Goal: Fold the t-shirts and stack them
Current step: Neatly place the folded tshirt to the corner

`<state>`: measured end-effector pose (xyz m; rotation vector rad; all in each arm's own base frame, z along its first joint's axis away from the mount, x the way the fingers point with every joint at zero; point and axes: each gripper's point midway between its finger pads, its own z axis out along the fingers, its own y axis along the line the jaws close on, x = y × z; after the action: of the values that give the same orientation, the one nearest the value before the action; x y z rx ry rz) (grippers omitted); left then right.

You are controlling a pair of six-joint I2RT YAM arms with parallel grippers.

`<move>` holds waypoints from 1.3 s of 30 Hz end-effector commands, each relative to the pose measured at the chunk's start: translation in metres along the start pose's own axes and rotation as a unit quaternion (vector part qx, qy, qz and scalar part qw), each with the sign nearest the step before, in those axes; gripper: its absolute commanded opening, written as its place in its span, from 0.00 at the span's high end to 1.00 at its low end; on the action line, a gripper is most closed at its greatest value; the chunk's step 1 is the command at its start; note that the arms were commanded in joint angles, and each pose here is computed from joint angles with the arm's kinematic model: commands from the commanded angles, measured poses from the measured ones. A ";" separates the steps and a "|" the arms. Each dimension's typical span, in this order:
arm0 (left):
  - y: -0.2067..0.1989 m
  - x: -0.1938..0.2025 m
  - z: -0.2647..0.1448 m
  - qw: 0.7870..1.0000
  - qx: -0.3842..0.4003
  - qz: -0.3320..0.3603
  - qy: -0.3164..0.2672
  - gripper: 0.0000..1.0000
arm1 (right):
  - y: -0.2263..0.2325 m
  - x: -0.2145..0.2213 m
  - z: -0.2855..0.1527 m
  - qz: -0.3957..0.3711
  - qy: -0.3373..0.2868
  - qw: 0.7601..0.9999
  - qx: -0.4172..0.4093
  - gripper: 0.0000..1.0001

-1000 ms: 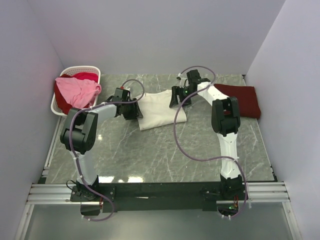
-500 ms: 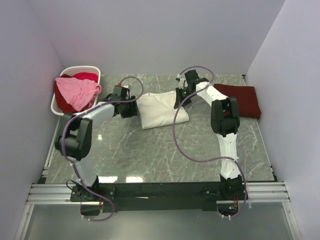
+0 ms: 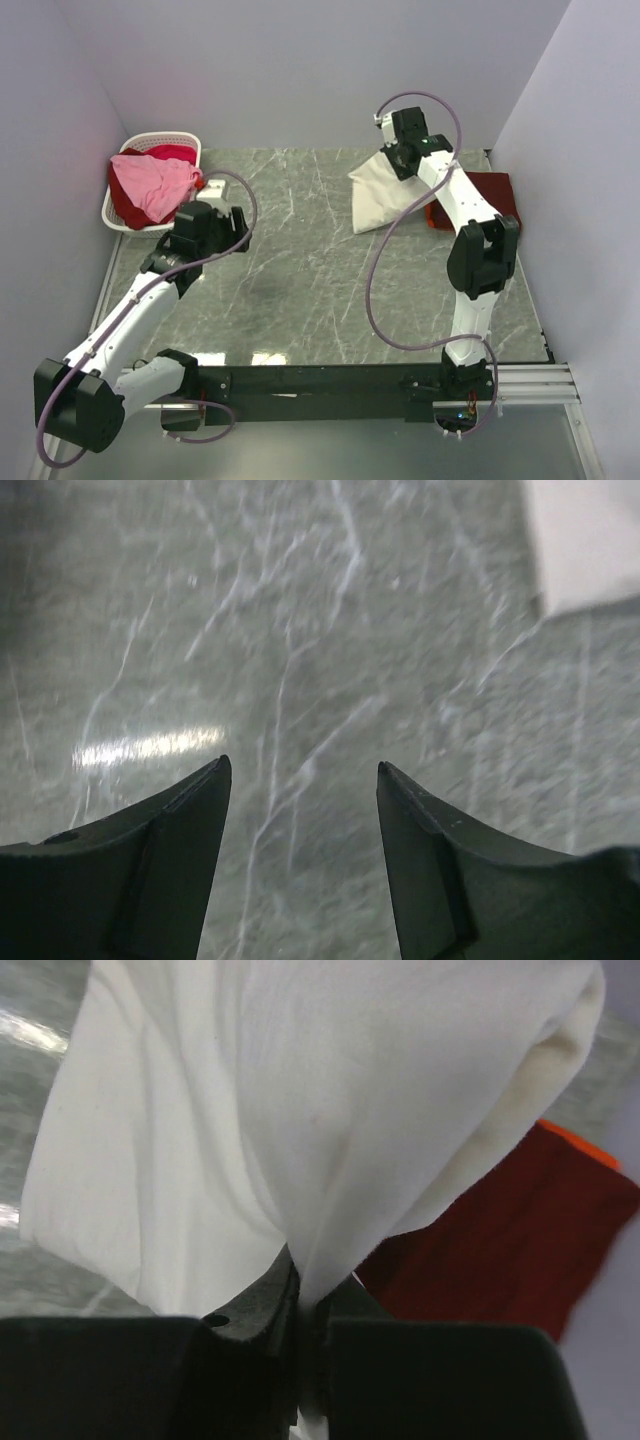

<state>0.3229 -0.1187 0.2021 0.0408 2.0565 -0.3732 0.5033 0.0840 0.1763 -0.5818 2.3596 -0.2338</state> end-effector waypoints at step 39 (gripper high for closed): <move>-0.005 0.024 -0.004 0.997 0.016 0.068 0.032 0.31 | -0.181 0.047 -0.071 -0.006 0.020 0.991 0.134 1.00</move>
<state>0.3030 -0.1186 0.1711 0.1826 2.1384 -0.2999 0.4784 -0.0850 0.2456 -0.5010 2.3610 -0.5498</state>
